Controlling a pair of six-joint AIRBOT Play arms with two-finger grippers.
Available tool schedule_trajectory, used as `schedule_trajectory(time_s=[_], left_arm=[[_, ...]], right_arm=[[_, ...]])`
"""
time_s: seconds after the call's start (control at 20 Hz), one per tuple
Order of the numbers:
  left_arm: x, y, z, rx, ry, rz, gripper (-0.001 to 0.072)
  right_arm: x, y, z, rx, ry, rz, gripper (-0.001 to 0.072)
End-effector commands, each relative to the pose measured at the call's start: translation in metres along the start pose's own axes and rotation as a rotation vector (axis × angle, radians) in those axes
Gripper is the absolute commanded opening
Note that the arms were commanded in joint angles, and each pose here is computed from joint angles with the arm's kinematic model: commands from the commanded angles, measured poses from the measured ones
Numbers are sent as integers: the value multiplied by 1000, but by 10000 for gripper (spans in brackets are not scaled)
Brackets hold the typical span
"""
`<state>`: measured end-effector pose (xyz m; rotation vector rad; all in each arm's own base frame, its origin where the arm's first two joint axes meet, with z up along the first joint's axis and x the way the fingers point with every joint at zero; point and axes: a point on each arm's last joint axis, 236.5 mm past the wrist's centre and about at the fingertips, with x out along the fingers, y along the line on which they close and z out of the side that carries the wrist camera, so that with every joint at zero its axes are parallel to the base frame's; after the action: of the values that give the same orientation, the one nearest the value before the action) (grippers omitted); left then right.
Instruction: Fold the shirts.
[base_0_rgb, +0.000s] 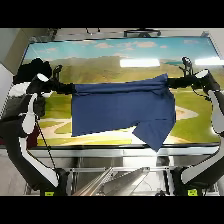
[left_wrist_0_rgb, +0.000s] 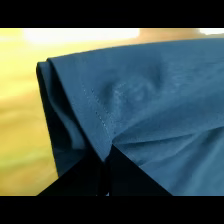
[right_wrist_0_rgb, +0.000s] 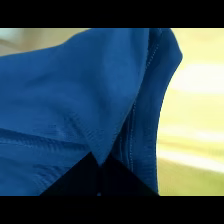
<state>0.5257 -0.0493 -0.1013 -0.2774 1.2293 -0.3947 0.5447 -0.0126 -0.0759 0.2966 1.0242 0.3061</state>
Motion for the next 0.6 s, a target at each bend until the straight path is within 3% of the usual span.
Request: schedule_trajectory(time_s=[0.0, 0.2, 0.25, 0.3, 0.35, 0.4, 0.55], left_arm=[[5, 7, -16, 36, 77, 83, 12], [10, -7, -15, 67, 79, 78, 13], [8, -11, -15, 74, 92, 70, 17], [1, -16, -14, 83, 109, 59, 28], [-10, -21, -11, 89, 127, 49, 186], [-25, -20, -8, 68, 145, 61, 250], [-78, -7, -6, -2, 208, 149, 250]], right_arm=[[7, -5, -9, -24, 34, -27, 20], [8, -2, -12, -26, 47, -22, 21], [6, 0, -14, -27, 57, -15, 91], [2, 4, -13, -31, 61, -7, 270], [-7, 8, -10, -39, 57, -3, 320], [-21, 11, -2, -42, 38, -5, 324], [-85, 1, 9, 19, 14, -90, 326]])
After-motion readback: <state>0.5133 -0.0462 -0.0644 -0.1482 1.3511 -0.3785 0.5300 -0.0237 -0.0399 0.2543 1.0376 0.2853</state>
